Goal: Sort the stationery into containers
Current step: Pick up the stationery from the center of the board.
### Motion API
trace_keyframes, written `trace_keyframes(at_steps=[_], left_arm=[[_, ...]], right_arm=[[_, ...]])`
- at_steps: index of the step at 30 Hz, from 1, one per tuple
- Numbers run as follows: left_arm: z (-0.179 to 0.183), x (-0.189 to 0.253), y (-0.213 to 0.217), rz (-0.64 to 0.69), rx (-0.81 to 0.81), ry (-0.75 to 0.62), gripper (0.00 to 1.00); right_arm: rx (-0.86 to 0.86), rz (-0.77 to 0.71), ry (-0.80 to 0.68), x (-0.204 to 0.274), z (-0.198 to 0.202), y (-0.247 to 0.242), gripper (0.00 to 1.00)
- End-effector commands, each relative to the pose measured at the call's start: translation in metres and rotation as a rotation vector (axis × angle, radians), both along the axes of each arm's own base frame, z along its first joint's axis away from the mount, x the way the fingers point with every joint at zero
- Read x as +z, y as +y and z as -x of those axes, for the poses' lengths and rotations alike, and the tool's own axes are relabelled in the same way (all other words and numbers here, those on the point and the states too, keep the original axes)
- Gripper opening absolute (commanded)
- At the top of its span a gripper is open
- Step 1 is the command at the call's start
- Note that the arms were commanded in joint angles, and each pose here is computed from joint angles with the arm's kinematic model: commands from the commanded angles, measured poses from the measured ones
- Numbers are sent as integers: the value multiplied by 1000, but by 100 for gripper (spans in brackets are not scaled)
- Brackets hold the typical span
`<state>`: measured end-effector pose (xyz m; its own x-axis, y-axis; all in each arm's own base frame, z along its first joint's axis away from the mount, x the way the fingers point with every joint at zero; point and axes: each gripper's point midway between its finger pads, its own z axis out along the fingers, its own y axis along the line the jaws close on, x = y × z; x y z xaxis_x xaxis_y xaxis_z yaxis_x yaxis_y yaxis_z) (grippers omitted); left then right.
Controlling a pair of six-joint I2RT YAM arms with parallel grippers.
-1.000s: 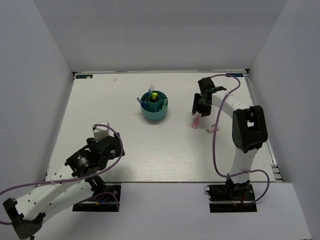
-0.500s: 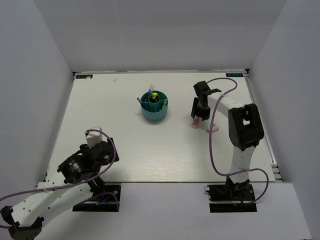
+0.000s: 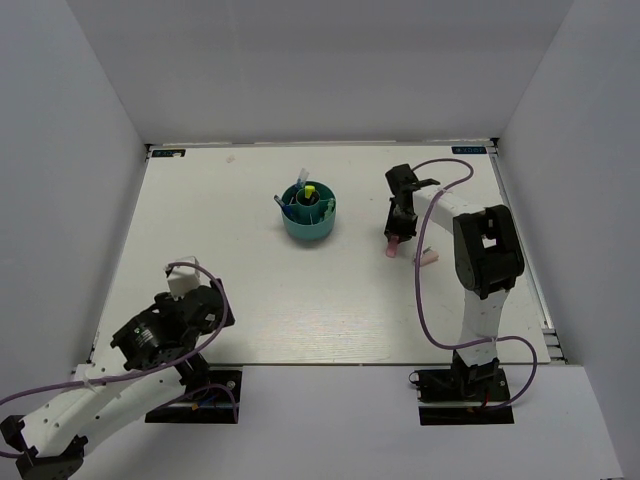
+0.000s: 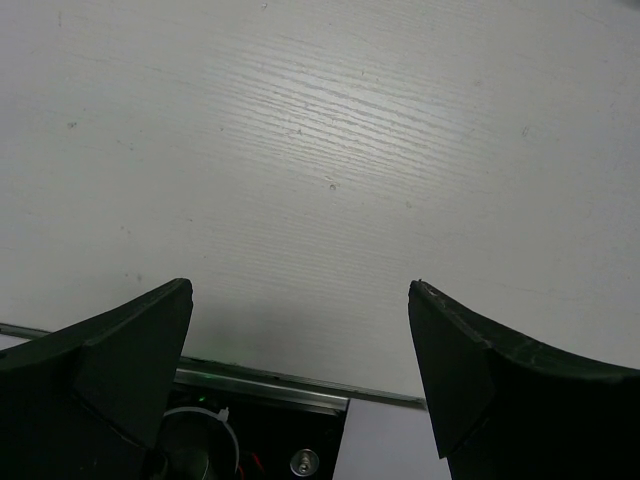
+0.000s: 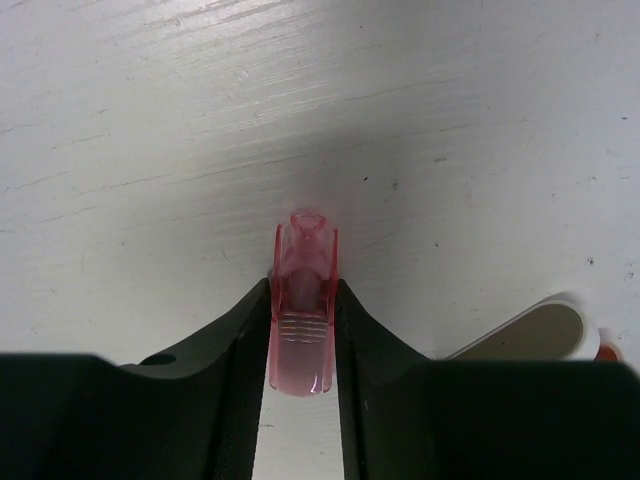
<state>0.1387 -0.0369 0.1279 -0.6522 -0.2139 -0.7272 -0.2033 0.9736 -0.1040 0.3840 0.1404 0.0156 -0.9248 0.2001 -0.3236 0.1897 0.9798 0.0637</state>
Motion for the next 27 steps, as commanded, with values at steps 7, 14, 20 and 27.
trace_keyframes(at_steps=[7, 14, 20, 27], left_arm=[[1, 5, 3, 16, 21, -11, 100], [-4, 8, -3, 1, 4, -1, 100], [-8, 9, -9, -3, 1, 3, 100], [-11, 12, -12, -7, -1, 10, 100]], right_arm=[[157, -106, -3, 2, 2, 33, 0], [477, -282, -285, 91, -24, 100, 0], [629, -447, -551, 174, -36, 160, 0], [657, -646, -655, 198, -30, 194, 0]])
